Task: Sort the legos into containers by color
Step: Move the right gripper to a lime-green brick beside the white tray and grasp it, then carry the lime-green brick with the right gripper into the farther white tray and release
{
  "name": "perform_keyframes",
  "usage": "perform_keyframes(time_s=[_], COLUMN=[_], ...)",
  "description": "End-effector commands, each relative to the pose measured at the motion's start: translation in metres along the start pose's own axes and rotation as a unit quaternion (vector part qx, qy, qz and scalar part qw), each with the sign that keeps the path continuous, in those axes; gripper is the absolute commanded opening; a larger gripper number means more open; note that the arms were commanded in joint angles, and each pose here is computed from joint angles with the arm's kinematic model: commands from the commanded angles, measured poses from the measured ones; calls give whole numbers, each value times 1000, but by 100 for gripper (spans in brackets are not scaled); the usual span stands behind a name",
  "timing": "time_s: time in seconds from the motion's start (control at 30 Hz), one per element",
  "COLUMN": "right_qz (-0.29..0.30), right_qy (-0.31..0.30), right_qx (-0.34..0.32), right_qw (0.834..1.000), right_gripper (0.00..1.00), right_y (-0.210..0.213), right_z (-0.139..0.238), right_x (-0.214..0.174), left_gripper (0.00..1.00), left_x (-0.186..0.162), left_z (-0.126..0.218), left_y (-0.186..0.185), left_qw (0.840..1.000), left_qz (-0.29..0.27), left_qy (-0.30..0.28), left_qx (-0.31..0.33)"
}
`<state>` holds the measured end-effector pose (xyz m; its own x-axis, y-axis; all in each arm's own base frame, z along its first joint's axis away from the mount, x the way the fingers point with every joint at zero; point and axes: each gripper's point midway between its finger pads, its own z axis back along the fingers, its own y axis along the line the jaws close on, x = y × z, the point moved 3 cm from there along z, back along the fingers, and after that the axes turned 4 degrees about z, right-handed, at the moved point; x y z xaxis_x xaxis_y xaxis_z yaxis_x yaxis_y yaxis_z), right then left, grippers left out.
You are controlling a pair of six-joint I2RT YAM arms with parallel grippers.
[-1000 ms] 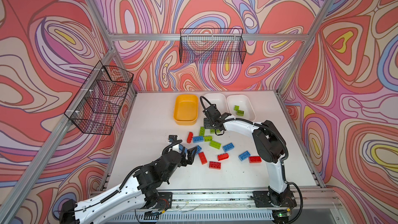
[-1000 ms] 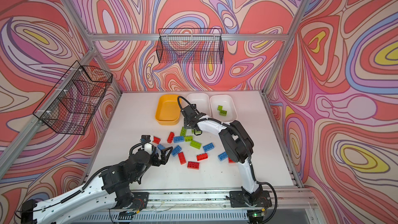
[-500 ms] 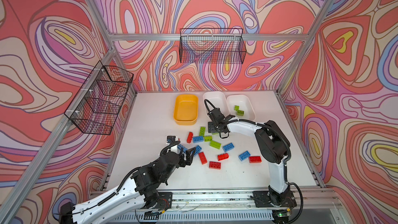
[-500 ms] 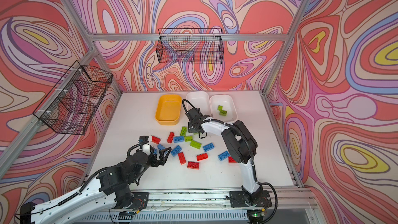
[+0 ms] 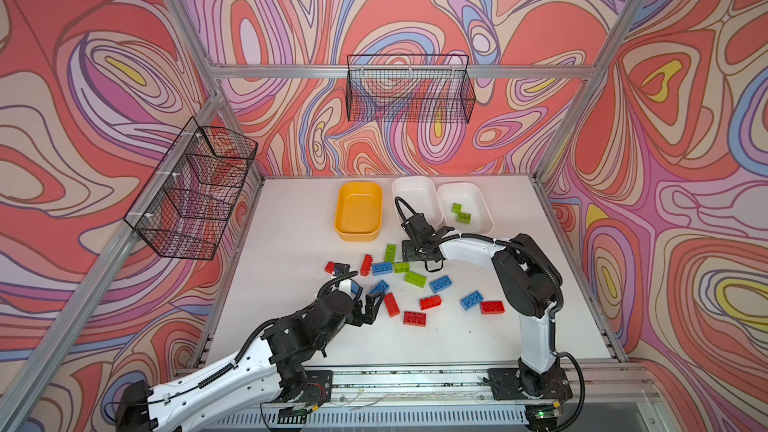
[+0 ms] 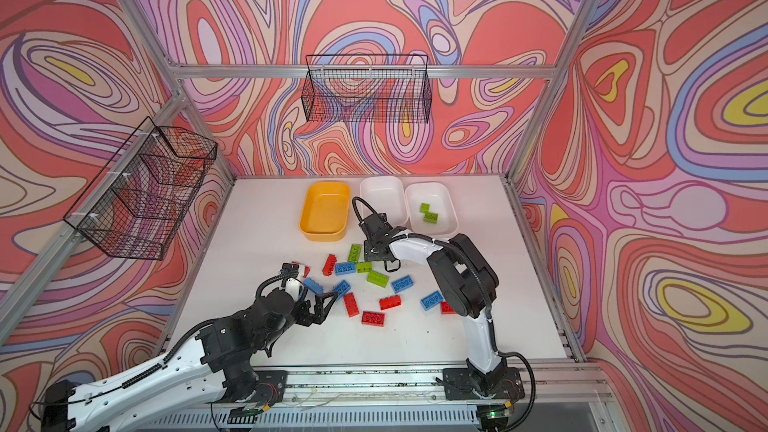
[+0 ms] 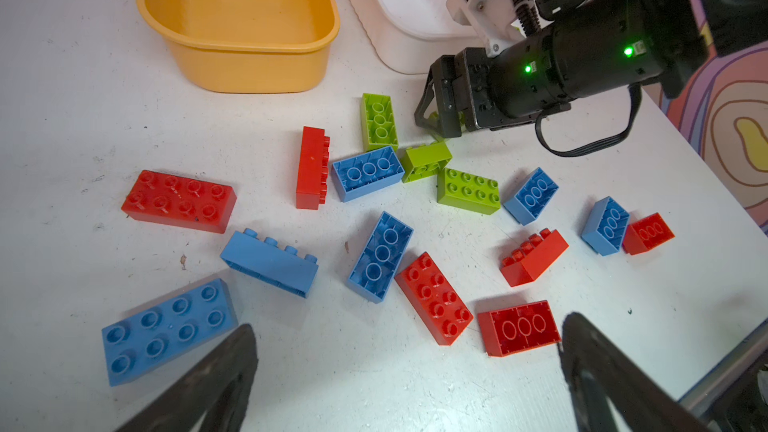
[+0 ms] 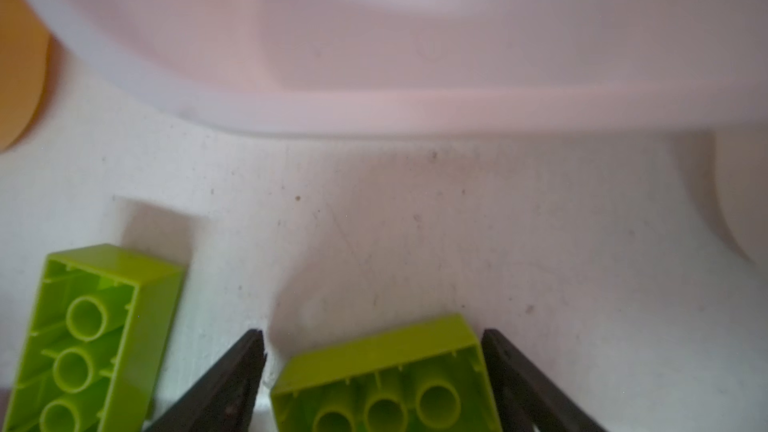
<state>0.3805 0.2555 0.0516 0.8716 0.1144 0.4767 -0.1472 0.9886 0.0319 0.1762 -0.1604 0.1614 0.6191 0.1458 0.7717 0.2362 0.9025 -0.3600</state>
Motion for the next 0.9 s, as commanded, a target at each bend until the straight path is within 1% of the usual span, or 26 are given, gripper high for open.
perform_keyframes(time_s=[0.0,0.2,0.27,0.3,0.47,0.5,0.57,0.67,0.77,0.87], right_qz=[15,42,48,50,50,47,44,36,31,12], right_qy=[-4,10,12,14,12,9,0,-27,-63,-80], right_qx=[24,21,16,12,6,10,15,14,-15,-30], right_qw=[1000,999,999,999,999,999,999,999,997,996], right_gripper=[85,84,81,78,47,45,43,41,42,42], right_y=[7,6,5,4,4,5,5,1,-14,-39], right_z=[9,9,8,7,8,11,22,49,77,90], right_x=[3,-1,-2,-2,2,3,8,20,39,61], left_gripper=[100,100,100,100,100,100,100,100,100,100], left_x=[4,4,3,3,5,6,8,13,25,37], left_z=[4,6,5,5,4,3,2,0,-4,-15], left_y=[-2,0,1,0,-3,-4,-6,-14,-29,-47], left_qw=[1000,1000,1000,1000,1000,1000,1000,1000,999,999], left_qz=[8,9,10,11,10,9,4,-10,-28,-45], left_qy=[-5,-9,-9,-10,-9,-8,-5,1,4,-1], left_qx=[-7,-9,-8,-9,-10,-10,-9,-9,-16,-26])
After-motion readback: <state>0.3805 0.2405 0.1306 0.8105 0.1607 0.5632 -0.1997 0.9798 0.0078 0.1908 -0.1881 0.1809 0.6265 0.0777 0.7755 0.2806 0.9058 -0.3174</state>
